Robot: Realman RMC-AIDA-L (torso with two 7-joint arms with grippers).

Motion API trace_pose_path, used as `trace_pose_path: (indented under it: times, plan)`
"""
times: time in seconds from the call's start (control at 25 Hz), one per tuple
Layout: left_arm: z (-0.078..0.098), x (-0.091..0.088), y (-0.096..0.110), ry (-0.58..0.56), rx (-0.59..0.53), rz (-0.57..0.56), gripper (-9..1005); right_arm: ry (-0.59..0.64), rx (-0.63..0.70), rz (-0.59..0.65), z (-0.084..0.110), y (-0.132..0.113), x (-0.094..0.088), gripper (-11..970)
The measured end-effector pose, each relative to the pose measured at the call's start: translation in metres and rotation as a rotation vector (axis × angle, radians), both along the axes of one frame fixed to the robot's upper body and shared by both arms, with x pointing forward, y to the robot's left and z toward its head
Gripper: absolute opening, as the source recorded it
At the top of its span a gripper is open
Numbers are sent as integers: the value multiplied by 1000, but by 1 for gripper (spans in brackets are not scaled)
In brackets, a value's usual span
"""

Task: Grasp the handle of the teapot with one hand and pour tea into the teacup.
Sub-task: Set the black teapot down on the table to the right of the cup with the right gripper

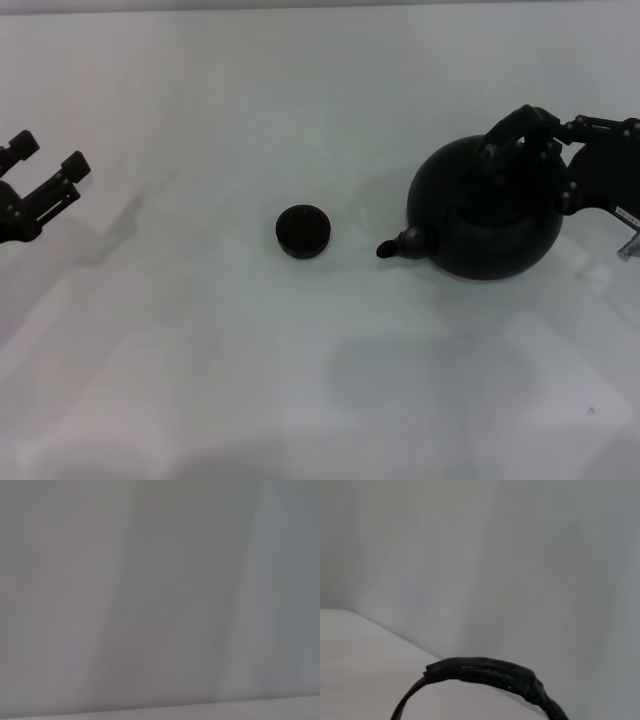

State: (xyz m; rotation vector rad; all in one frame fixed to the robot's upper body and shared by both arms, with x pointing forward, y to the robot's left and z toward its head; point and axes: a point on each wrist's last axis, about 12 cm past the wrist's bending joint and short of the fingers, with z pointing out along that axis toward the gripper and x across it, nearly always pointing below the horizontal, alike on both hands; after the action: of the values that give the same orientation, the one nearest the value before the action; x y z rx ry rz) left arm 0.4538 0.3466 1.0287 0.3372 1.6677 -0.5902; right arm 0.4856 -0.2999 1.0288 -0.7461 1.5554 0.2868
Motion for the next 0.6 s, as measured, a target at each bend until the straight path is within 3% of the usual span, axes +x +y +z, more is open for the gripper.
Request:
trace_pose_path:
  times: [0.6]
  plan:
    - [-1,0,-3,6,-12,0,774,13,-18,6,-4,2,10,135]
